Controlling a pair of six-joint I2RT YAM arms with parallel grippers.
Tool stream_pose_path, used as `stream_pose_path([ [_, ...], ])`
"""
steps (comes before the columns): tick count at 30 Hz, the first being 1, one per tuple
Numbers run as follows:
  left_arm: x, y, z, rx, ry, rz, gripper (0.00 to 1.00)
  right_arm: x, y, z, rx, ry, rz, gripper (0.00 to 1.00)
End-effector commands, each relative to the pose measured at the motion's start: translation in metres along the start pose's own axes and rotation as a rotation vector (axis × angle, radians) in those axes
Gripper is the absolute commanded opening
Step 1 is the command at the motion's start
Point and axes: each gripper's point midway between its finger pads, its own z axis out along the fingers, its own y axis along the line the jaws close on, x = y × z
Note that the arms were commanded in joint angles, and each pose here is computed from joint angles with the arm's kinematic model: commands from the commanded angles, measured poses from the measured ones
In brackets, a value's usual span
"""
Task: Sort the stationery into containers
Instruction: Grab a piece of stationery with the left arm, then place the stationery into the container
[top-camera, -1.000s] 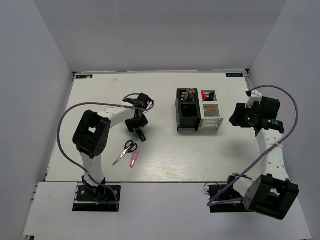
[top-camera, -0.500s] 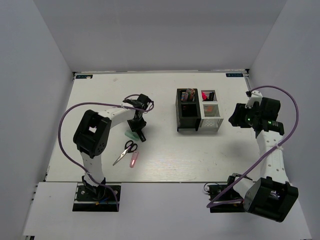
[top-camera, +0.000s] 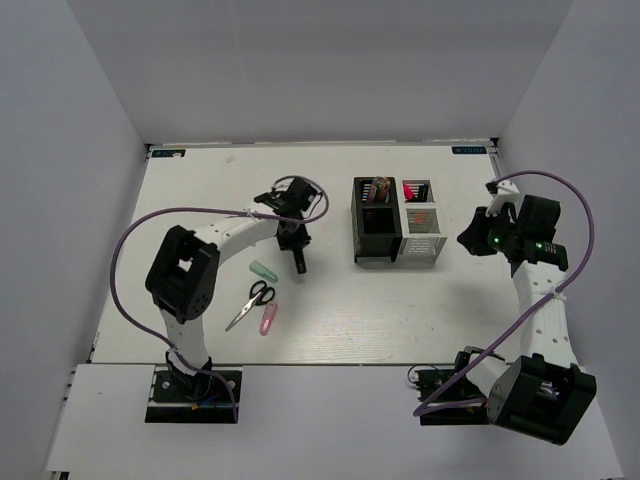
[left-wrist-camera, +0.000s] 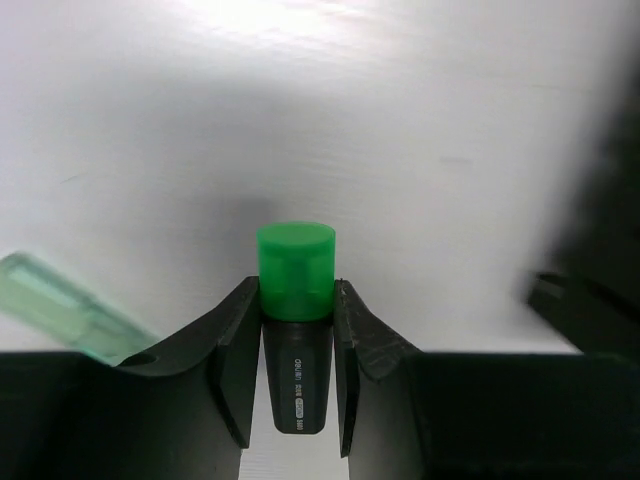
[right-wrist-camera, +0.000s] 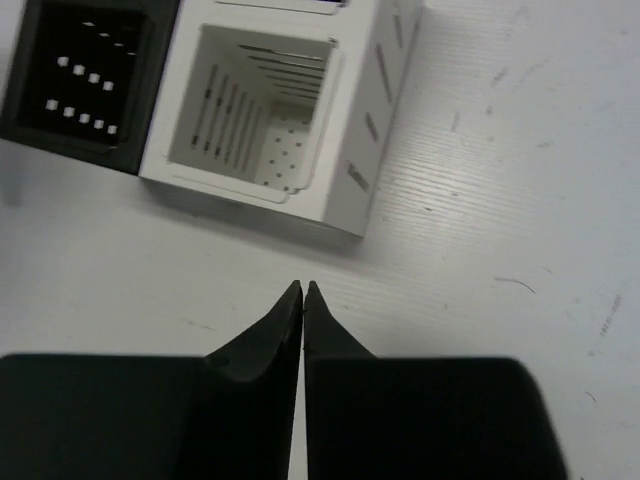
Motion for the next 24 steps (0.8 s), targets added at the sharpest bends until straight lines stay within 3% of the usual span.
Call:
stream_pose_path([
  [1, -0.046, -0.102, -0.105, 0.405, -0.244, 0.169, 0.0, 0.002, 0.032, -0.004, -0.186, -0.018, -0.052, 0.0],
  [2, -0.056, -0.116, -0.124, 0.452, -0.291, 0.181, 0.0, 0.002, 0.035, -0.006, -0.203, -0.025, -0.078, 0.0],
  [3, -0.058, -0.123, -0.133, 0.475, -0.326, 0.234, 0.0, 0.005, 0.037, -0.005, -0.22, -0.022, -0.075, 0.27],
  [4, -0.057, -0.149, -0.152, 0.557, -0.384, 0.262, 0.0, 0.003, 0.041, -0.006, -0.237, -0.033, -0.084, 0.6],
  [5, -0.064, -0.16, -0.168, 0.597, -0.427, 0.267, 0.0, 0.002, 0.042, -0.008, -0.239, -0.045, -0.099, 0.8],
  [6, -0.068, -0.167, -0.176, 0.619, -0.456, 0.277, 0.0, 0.001, 0.044, -0.008, -0.25, -0.059, -0.114, 0.84],
  [7, -0.075, -0.188, -0.187, 0.676, -0.521, 0.303, 0.0, 0.002, 0.048, -0.01, -0.266, -0.07, -0.126, 0.79],
  [8, -0.079, -0.197, -0.194, 0.703, -0.554, 0.31, 0.0, 0.001, 0.05, -0.011, -0.275, -0.085, -0.152, 0.26],
  [9, -0.089, -0.209, -0.204, 0.747, -0.62, 0.316, 0.0, 0.002, 0.053, -0.012, -0.289, -0.093, -0.15, 0.0],
  [13, -0.107, -0.257, -0.212, 0.91, -0.764, 0.281, 0.0, 0.001, 0.054, -0.013, -0.276, -0.124, -0.151, 0.0],
  [14, -0.106, -0.272, -0.193, 0.918, -0.775, 0.283, 0.0, -0.003, 0.047, -0.012, -0.239, -0.136, -0.16, 0.07],
  [15, -0.123, -0.283, -0.215, 0.955, -0.824, 0.256, 0.0, -0.003, 0.047, -0.013, -0.229, -0.143, -0.168, 0.42],
  [16, -0.128, -0.289, -0.215, 0.956, -0.841, 0.255, 0.0, -0.002, 0.045, -0.012, -0.224, -0.142, -0.164, 0.51],
  [17, -0.121, -0.303, -0.182, 0.942, -0.821, 0.272, 0.0, -0.001, 0.043, -0.012, -0.212, -0.141, -0.159, 0.51],
  [19, -0.139, -0.319, -0.21, 1.004, -0.887, 0.242, 0.0, 0.002, 0.043, -0.01, -0.219, -0.133, -0.14, 0.51],
  [24, -0.147, -0.35, -0.189, 1.036, -0.908, 0.206, 0.0, 0.002, 0.038, -0.009, -0.21, -0.133, -0.134, 0.51],
])
